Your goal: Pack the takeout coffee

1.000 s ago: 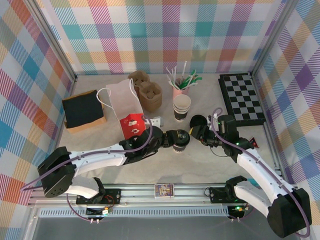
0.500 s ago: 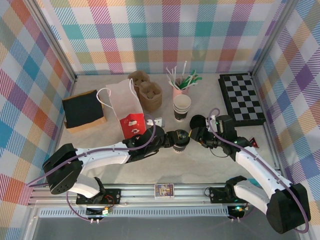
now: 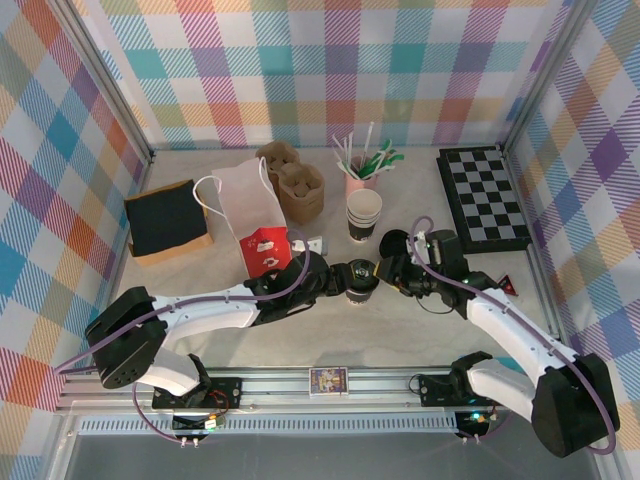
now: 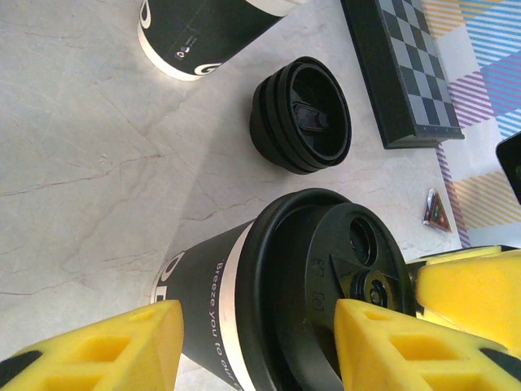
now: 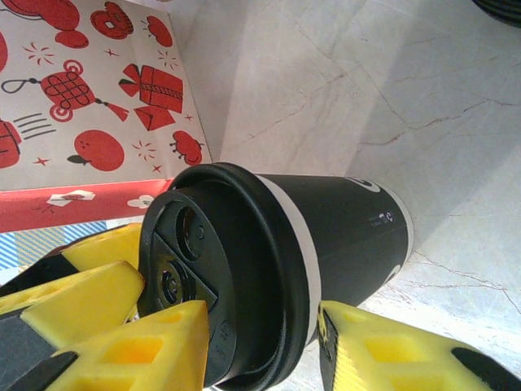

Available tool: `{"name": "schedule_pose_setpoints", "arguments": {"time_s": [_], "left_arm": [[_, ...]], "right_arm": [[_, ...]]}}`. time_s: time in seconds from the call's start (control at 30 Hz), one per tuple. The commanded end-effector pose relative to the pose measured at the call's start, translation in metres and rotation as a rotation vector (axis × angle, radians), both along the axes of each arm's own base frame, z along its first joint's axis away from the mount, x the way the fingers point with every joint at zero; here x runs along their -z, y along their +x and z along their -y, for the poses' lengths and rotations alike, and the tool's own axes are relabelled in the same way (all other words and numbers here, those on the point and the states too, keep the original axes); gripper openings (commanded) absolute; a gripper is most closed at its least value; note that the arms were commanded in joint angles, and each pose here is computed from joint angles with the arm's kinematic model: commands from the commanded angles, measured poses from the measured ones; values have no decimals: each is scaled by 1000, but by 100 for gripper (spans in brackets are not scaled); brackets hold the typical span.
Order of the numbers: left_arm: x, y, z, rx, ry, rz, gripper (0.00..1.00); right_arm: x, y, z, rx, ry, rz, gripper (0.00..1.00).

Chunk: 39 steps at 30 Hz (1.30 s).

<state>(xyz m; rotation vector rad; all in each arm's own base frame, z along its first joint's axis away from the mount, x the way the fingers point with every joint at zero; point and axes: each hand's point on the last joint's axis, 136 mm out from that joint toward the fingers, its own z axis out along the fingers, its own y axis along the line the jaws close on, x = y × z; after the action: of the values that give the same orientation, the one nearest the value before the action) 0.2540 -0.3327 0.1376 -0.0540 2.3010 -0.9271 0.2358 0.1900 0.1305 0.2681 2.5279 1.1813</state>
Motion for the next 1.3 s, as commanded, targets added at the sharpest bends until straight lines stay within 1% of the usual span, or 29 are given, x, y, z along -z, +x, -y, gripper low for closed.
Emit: {"name": "schedule_pose_setpoints", "arguments": {"time_s": [0.0, 0.3, 0.63, 0.93, 1.27], "left_arm": [[12, -1, -3, -3, 4, -23, 51], [22, -3, -3, 7, 16, -44, 49], [39, -8, -7, 6, 33, -72, 44], [54, -11, -1, 17, -11, -90, 41], [66, -13, -3, 22, 3, -96, 39]], "right_arm": [[-9, 5, -6, -31, -4, 44, 41], [-1, 2, -8, -39, -31, 38, 41], [8, 1, -7, -35, -60, 24, 41], [7, 2, -2, -21, -92, 28, 40], [22, -3, 3, -8, -119, 3, 40]]}}
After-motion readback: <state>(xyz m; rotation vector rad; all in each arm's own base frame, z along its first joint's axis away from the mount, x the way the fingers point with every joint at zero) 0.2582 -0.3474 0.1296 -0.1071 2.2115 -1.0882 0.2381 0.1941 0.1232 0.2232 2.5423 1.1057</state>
